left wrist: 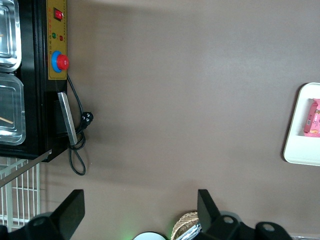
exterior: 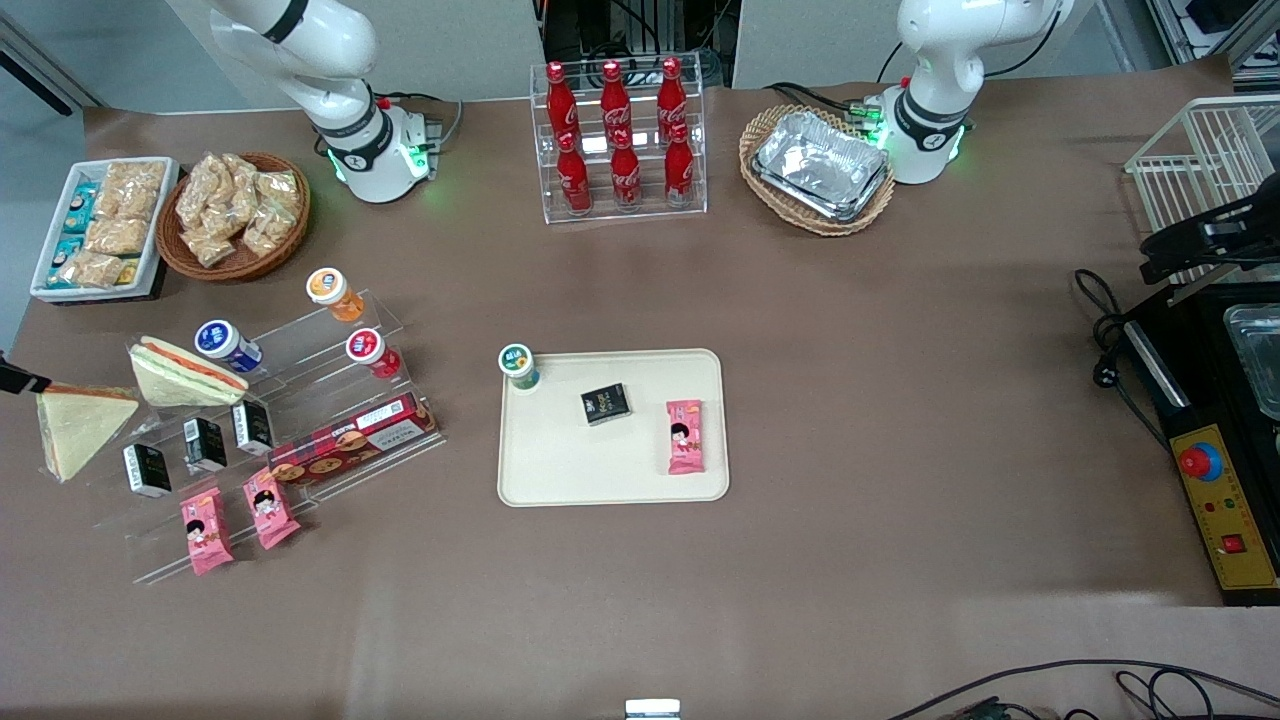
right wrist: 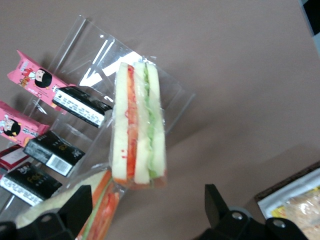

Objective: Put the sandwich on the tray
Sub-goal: 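Lift the wrapped sandwich up out of the acrylic rack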

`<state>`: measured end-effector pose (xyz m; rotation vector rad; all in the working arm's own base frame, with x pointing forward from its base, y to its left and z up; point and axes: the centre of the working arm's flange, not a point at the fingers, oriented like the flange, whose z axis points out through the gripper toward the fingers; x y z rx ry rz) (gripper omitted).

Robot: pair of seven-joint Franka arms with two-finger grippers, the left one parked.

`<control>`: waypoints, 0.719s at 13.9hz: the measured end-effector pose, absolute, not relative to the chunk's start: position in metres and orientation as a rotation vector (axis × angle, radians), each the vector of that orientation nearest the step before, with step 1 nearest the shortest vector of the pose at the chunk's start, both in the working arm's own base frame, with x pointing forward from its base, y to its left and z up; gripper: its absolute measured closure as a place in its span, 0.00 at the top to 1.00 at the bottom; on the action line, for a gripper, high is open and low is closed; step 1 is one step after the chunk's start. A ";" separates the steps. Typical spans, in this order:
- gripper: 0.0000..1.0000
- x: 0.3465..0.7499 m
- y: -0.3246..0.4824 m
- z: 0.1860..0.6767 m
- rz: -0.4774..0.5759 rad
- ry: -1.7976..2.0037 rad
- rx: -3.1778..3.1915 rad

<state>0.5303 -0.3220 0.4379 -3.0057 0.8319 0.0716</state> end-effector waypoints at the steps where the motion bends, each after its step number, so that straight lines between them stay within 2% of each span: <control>1: 1.00 0.534 -0.321 0.430 0.063 0.836 -2.991; 7: 1.00 0.545 -0.316 0.405 0.064 0.831 -2.978; 10: 0.94 0.545 -0.317 0.397 0.064 0.817 -2.983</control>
